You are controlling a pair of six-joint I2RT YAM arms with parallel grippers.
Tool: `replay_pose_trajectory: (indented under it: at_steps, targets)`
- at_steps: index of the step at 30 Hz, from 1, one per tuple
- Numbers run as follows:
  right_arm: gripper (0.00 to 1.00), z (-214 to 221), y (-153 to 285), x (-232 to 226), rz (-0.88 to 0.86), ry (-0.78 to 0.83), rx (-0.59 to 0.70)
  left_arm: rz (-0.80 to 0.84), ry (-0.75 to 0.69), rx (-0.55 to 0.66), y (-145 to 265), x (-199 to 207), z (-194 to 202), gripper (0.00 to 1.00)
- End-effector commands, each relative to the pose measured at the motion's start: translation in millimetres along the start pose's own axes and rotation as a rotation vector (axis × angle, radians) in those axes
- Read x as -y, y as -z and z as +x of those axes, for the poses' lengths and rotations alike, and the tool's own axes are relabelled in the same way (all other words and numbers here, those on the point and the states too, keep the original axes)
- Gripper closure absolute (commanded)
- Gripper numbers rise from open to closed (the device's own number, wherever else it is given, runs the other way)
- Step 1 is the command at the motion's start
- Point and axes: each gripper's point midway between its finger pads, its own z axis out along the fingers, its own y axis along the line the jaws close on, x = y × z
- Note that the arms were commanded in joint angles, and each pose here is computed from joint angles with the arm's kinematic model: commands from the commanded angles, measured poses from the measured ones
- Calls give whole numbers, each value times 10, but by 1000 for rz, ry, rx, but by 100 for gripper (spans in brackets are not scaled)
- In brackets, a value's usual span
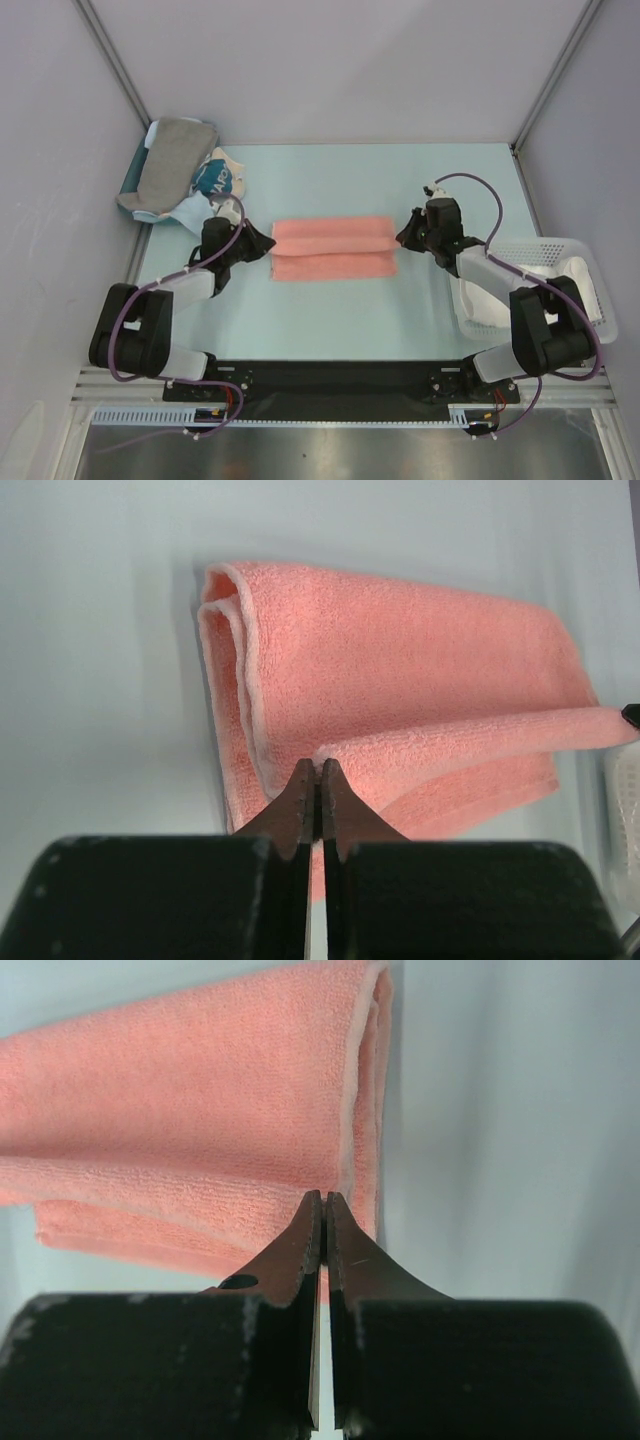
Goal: Fold and stack the towels
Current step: Fold the towel
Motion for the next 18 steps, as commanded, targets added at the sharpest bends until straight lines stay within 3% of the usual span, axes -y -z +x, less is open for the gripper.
replay_pose_trajectory:
  at_steps: [1, 18]
  targets:
    - [100, -158, 88, -42, -3, 9, 64, 10, -38, 57, 75, 73, -138, 100]
    - [100, 85, 98, 10, 0, 6, 37, 10, -40, 17, 152, -29, 120, 100]
